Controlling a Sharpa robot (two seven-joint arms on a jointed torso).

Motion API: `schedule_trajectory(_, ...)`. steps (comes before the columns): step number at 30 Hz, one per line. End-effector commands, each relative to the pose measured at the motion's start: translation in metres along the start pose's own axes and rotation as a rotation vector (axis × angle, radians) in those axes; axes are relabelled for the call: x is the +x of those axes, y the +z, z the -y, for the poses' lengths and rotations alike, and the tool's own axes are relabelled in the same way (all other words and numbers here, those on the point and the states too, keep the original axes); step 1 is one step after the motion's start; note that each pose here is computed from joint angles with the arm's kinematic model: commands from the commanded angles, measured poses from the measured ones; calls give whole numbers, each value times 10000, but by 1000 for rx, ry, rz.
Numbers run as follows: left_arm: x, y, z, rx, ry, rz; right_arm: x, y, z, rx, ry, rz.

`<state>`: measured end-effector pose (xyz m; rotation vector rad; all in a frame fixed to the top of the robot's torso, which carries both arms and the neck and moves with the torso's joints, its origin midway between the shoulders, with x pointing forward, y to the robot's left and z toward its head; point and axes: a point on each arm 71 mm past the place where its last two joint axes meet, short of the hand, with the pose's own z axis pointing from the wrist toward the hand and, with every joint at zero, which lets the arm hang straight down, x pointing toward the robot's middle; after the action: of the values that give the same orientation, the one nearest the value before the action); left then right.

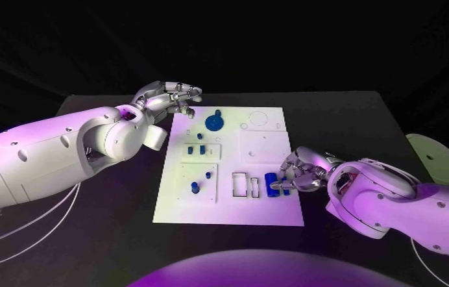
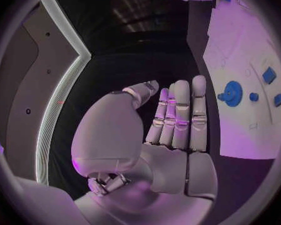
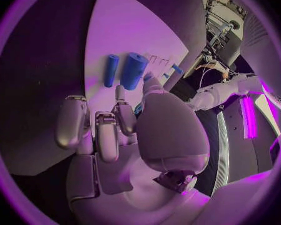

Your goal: Assemble the parts on the task board

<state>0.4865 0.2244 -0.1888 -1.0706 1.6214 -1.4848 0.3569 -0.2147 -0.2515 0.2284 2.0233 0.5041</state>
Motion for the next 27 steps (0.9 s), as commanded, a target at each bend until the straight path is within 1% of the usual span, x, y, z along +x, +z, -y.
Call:
schedule_trajectory(1, 15, -4, 7, 3, -8, -17, 16, 13, -11, -6, -27, 17)
schedule_trajectory(14, 10, -12, 6, 0, -7, -17, 86, 93, -37, -14, -63, 9)
schedule_trajectory(27, -9, -23, 14, 9, -1, 2, 231, 141, -37, -12, -85, -32)
